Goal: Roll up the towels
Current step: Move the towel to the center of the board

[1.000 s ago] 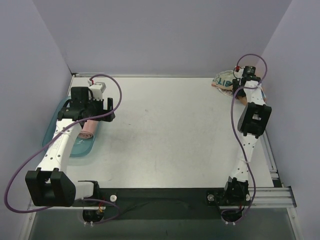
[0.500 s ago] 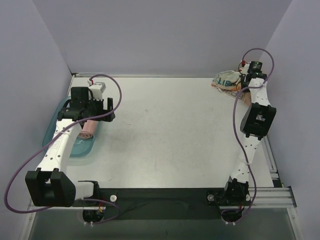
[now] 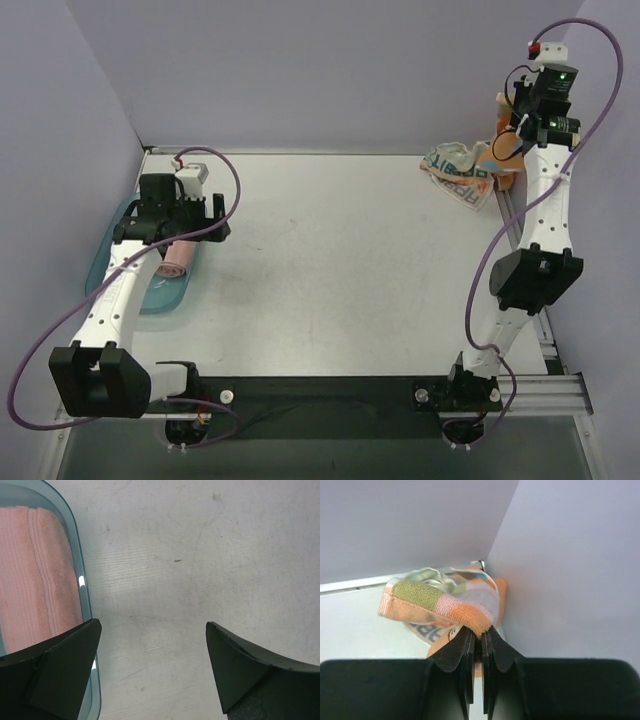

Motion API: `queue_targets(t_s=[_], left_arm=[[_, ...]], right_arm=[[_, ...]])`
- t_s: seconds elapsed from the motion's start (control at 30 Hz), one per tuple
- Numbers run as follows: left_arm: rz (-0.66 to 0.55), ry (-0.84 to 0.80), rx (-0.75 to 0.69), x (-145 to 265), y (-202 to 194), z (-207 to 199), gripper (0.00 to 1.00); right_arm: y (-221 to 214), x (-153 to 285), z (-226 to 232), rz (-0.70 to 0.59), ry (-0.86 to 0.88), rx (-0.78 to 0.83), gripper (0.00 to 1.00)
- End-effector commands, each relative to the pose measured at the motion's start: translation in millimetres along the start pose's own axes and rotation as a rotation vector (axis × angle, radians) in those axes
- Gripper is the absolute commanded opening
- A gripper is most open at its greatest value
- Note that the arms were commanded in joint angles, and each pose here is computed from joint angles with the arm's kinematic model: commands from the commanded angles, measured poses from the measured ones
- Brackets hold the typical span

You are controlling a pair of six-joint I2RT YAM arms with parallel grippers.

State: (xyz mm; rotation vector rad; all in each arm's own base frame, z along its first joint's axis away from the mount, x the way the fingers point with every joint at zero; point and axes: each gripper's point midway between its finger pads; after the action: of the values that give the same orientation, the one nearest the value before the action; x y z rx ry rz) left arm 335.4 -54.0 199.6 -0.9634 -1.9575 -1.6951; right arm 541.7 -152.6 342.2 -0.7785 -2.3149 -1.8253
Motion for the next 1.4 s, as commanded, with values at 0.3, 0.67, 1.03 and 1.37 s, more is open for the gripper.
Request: queue_targets(t_s=[0.3, 0.67, 1.03, 1.37], left_arm=[[-0.145, -0.006, 0.043, 20.7, 28.5, -7.6, 0.97], [-0.174, -0.053, 0.040, 27.0, 35.5, -17.0, 0.97], [-0.219, -0.261, 0.003, 40.1, 60.2, -47.4, 0.97], [-0.202, -0.424, -0.070, 44.3, 44.2, -59.2, 0.97]], right_arm=[[113.0, 167.7, 4.6, -0.358, 0.031, -0.141, 0.00], [160.3, 286.0, 90.7, -0.559, 0.542, -0.193, 0.00], [139.7, 344.4, 219.9, -0.443, 1.013, -0.216, 0.00], [-29.8, 260.0, 190.0, -0.087, 0.797, -0.096, 0.00]])
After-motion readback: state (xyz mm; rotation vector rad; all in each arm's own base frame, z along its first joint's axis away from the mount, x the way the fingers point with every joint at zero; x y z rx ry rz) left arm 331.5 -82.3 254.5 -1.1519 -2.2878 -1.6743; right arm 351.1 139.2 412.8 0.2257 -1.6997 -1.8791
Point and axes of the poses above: each gripper's point midway between its finger pads, its own x axis back along the fingers, its own z axis along the line the jaws close on, y = z × x, and after that the axes turned 3 degrees about x, right-handed
